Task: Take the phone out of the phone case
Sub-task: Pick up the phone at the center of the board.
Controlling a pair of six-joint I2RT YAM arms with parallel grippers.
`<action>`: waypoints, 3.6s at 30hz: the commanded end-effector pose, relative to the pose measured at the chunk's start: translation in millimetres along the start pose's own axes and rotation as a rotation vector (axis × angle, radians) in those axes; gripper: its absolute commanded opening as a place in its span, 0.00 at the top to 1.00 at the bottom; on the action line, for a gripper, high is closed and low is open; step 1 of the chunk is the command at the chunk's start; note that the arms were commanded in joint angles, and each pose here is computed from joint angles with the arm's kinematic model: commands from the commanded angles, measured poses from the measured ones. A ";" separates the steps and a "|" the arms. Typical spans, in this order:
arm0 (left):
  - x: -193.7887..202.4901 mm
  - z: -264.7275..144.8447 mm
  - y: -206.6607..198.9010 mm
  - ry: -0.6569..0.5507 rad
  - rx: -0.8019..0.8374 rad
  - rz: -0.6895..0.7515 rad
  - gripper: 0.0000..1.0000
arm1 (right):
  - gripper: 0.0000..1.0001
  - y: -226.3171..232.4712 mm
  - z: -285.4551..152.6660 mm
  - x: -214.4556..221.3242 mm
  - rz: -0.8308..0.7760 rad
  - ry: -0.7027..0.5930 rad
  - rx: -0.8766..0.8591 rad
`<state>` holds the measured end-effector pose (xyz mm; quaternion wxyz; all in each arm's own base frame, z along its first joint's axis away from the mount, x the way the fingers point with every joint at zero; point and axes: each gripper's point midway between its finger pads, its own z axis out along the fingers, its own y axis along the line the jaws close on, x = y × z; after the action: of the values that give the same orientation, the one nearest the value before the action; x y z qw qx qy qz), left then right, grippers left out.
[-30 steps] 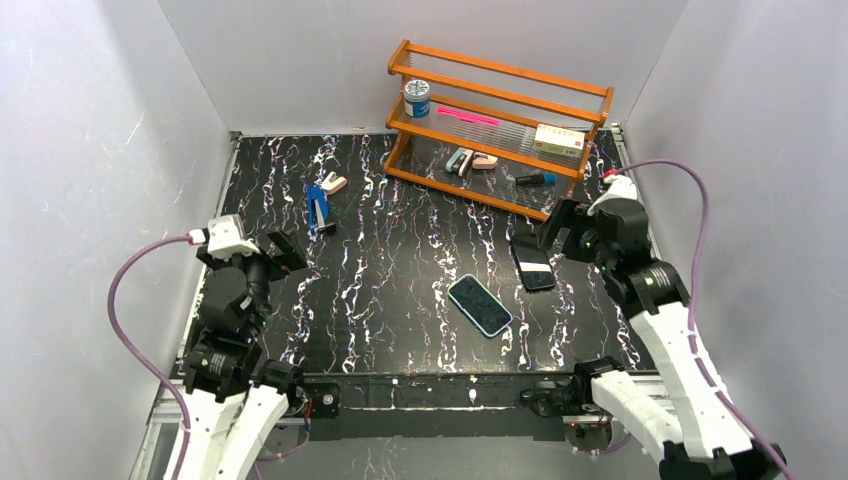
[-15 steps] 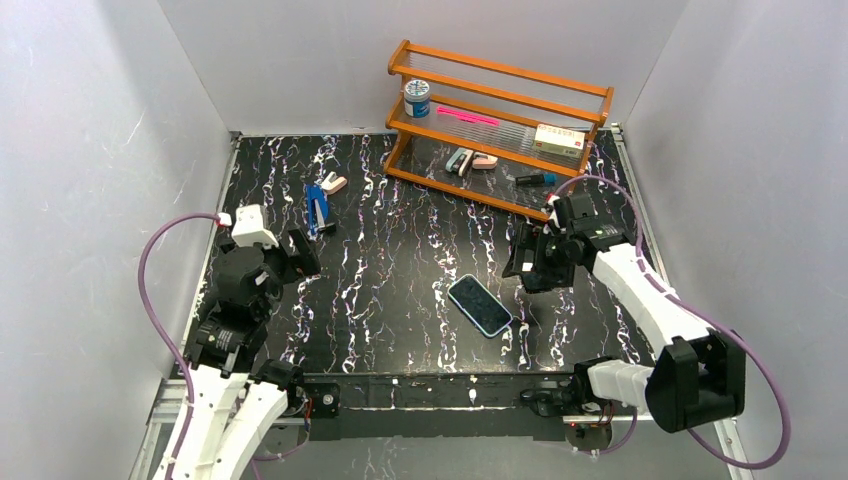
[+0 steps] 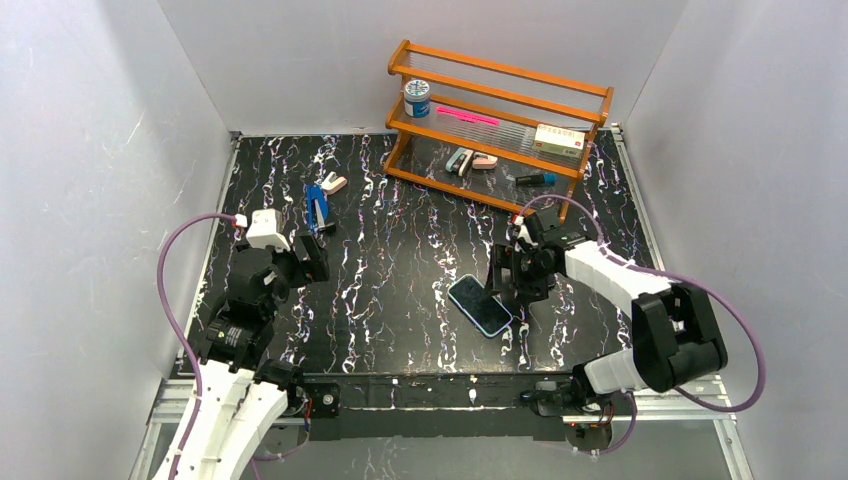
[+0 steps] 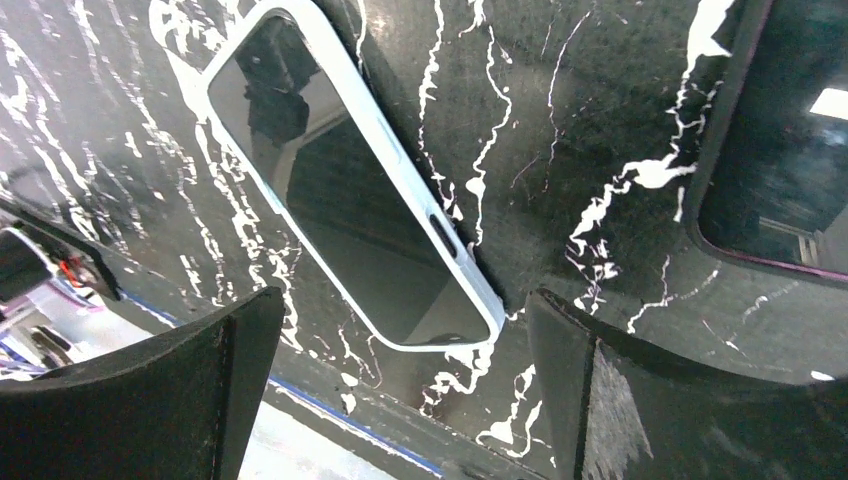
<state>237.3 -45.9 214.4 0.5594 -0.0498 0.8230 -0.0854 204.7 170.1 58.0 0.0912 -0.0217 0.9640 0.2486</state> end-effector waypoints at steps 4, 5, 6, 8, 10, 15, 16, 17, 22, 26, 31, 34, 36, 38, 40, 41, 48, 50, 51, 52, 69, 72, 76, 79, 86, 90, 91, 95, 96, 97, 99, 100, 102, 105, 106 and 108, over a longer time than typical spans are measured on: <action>-1.4 -1.0 -3.2 -0.017 0.025 0.013 0.02 | 0.01 6.1 25.3 16.8 -0.086 0.040 0.013; -1.2 -0.8 -3.7 -0.015 0.027 0.013 0.02 | 0.01 7.6 27.1 20.8 -0.092 0.048 0.018; -0.1 -0.2 -3.7 -0.010 0.027 0.014 0.02 | 0.01 9.4 28.6 25.0 -0.100 0.057 0.020; 0.3 0.0 -3.8 -0.007 0.027 0.013 0.02 | 0.01 12.1 30.9 31.7 -0.105 0.070 0.029; 0.0 -0.1 -4.5 -0.009 0.031 0.011 0.02 | 0.01 17.4 33.0 39.3 -0.119 0.083 0.037; 0.9 0.5 -4.2 -0.006 0.029 0.011 0.02 | 0.01 30.0 37.2 46.0 -0.152 0.081 0.088; 1.2 0.8 -3.9 -0.004 0.027 0.011 0.02 | 0.01 29.4 38.5 45.3 -0.159 0.074 0.120; 1.2 0.9 -3.9 -0.004 0.027 0.010 0.02 | 0.01 27.3 39.0 45.0 -0.163 0.070 0.162; 2.6 1.7 -2.5 0.001 0.018 0.008 0.02 | 0.01 24.0 47.7 42.4 -0.209 0.057 0.302; 3.8 1.9 -1.7 0.004 0.013 0.004 0.02 | 0.01 31.1 57.2 45.9 -0.243 0.071 0.333; 5.5 3.1 -2.4 0.012 0.015 -0.002 0.02 | 0.01 28.6 64.0 43.5 -0.256 0.067 0.391; 7.4 4.6 -3.5 0.023 0.018 -0.006 0.02 | 0.01 26.6 69.1 41.7 -0.278 0.068 0.427; 10.4 6.5 -5.0 0.037 0.022 -0.020 0.02 | 0.01 26.1 73.0 39.6 -0.298 0.065 0.441; 15.1 8.4 -9.4 0.061 0.042 -0.031 0.02 | 0.02 22.2 76.8 38.8 -0.308 0.065 0.455; 19.2 9.3 -15.6 0.082 0.072 -0.050 0.02 | 0.01 17.3 80.4 37.9 -0.316 0.063 0.474; 21.8 9.6 -18.5 0.093 0.086 -0.058 0.02 | 0.01 14.4 82.2 36.8 -0.318 0.059 0.488; 38.3 14.4 -31.2 0.187 0.131 -0.119 0.02 | 0.01 10.2 96.2 27.8 -0.345 0.018 0.496; 44.8 16.8 -36.4 0.226 0.147 -0.143 0.02 | 0.01 11.9 99.2 23.4 -0.350 0.001 0.493; 48.8 18.4 -38.2 0.248 0.152 -0.155 0.02 | 0.01 13.1 100.5 20.9 -0.351 -0.009 0.492; 52.6 20.4 -40.2 0.267 0.155 -0.170 0.02 | 0.01 13.8 101.5 18.4 -0.350 -0.020 0.494; 97.1 44.1 -85.6 0.420 0.284 -0.316 0.04 | 0.50 35.9 117.2 -0.8 -0.370 -0.075 0.428; 98.7 45.1 -96.6 0.425 0.309 -0.332 0.05 | 0.60 54.3 114.7 -8.2 -0.369 -0.113 0.357; 92.3 46.1 -107.5 0.392 0.332 -0.354 0.07 | 0.73 81.7 106.9 -24.1 -0.357 -0.186 0.269; 89.4 46.7 -114.1 0.360 0.361 -0.371 0.08 | 0.83 101.8 101.5 -36.8 -0.336 -0.239 0.196; 74.4 56.4 -125.4 0.304 0.393 -0.438 0.10 | 0.93 144.6 88.2 -57.9 -0.371 -0.349 0.003; 70.5 64.4 -128.7 0.275 0.399 -0.476 0.12 | 0.98 153.4 79.6 -64.6 -0.377 -0.399 -0.075; 70.4 66.7 -129.4 0.273 0.399 -0.487 0.12 | 0.98 156.3 76.2 -65.8 -0.380 -0.409 -0.100; 79.4 75.2 -136.5 0.303 0.416 -0.530 0.17 | 0.99 169.7 59.2 -68.3 -0.403 -0.471 -0.189; 82.2 77.1 -137.8 0.314 0.416 -0.534 0.18 | 0.99 172.3 55.4 -68.6 -0.408 -0.488 -0.206; 85.9 78.9 -138.4 0.328 0.414 -0.537 0.19 | 0.99 174.5 51.4 -69.3 -0.414 -0.507 -0.224; 91.7 81.9 -141.3 0.350 0.417 -0.547 0.20 | 0.99 180.1 44.4 -70.4 -0.428 -0.540 -0.261; 94.6 83.1 -143.0 0.361 0.420 -0.552 0.20 | 0.99 181.0 42.6 -70.6 -0.433 -0.551 -0.269; 98.7 84.1 -148.3 0.378 0.437 -0.559 0.20 | 0.99 184.0 41.4 -69.2 -0.449 -0.551 -0.292; 98.5 83.8 -156.5 0.379 0.465 -0.551 0.21 | 0.99 187.3 42.2 -67.6 -0.462 -0.546 -0.314; 98.2 84.0 -158.0 0.375 0.467 -0.547 0.21 | 0.99 189.3 41.5 -67.0 -0.466 -0.548 -0.324; 98.7 86.1 -158.3 0.372 0.459 -0.543 0.21 | 0.99 192.2 40.5 -66.4 -0.474 -0.552 -0.344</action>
<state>275.5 -218.0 113.1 0.3392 -0.1334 0.8395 -0.4030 251.5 337.0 84.6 0.3448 -0.1767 0.8659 0.3163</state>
